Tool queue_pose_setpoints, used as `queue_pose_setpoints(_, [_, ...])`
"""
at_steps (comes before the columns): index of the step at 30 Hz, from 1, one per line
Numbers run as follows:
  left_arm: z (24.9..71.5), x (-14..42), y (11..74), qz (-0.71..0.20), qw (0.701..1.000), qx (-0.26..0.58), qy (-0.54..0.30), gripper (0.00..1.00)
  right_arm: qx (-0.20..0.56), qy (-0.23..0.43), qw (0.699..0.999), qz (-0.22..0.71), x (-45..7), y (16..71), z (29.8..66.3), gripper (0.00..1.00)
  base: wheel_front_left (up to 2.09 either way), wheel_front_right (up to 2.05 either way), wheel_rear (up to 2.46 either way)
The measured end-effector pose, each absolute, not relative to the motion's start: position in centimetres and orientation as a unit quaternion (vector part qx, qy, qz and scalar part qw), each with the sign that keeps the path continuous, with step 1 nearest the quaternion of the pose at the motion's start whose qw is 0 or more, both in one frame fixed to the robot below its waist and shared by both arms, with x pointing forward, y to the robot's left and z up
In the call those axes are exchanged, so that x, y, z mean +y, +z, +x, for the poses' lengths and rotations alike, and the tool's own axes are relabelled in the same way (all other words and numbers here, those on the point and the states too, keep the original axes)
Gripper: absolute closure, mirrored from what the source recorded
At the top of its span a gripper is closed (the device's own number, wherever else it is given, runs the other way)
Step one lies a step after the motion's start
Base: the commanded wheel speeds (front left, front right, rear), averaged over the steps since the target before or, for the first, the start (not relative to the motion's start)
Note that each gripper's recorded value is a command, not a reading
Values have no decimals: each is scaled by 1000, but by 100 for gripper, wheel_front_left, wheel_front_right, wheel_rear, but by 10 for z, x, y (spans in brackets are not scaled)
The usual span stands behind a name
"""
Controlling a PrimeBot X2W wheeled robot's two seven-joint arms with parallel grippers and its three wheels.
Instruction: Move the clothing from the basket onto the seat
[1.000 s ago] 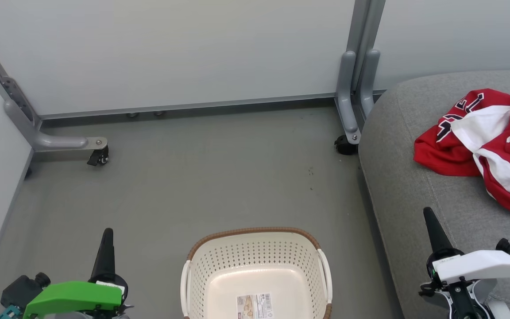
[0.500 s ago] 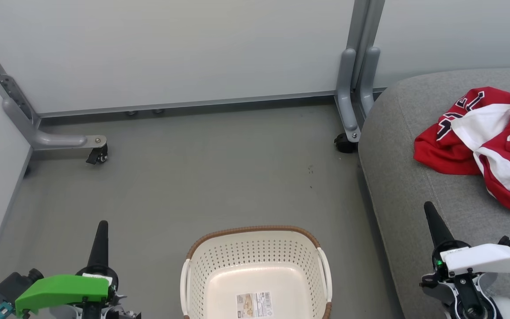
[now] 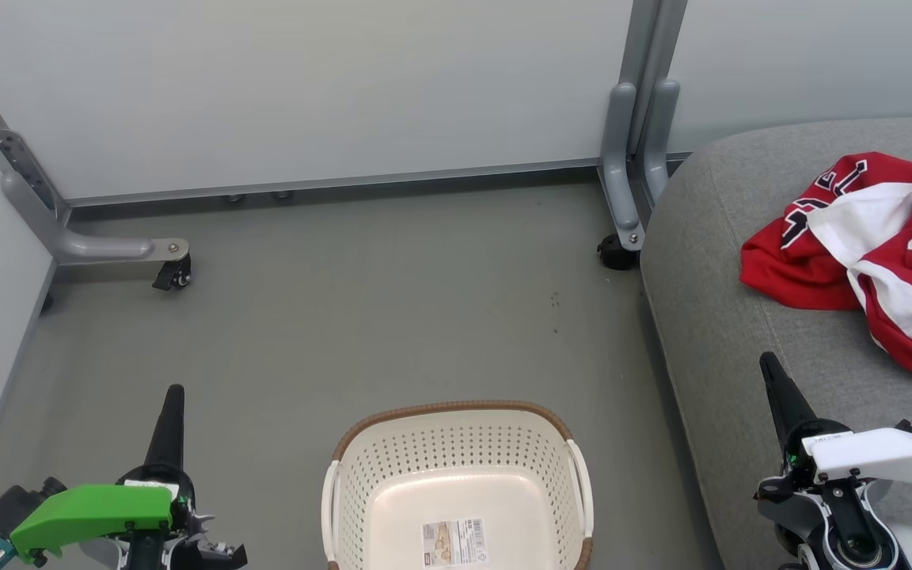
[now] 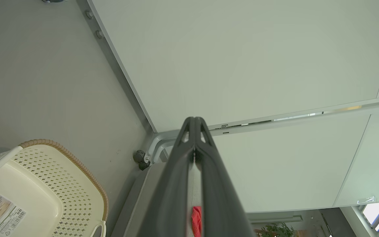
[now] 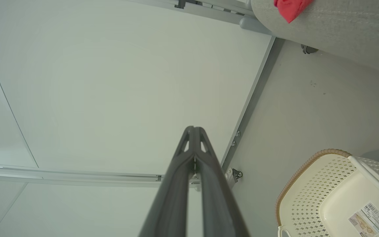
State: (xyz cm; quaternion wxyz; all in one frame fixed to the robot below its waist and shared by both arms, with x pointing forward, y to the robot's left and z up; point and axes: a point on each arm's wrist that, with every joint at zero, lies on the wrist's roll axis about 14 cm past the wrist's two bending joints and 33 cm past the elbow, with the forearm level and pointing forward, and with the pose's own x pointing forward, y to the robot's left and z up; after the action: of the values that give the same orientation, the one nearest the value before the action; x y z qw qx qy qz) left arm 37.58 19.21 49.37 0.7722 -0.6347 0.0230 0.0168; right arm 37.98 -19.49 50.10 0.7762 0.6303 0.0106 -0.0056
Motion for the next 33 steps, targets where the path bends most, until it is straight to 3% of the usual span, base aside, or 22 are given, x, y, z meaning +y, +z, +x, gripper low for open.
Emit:
queue_pose_setpoints(28, [387, 199, 503, -707, 707, 6, 5, 100, 2, -3, 707, 707, -200, 505, 388, 100, 0, 0, 0])
queue_pose_setpoints(33, [387, 200, 504, -708, 706, 5, 4, 100, 2, -2, 707, 708, -200, 506, 388, 100, 0, 0, 0])
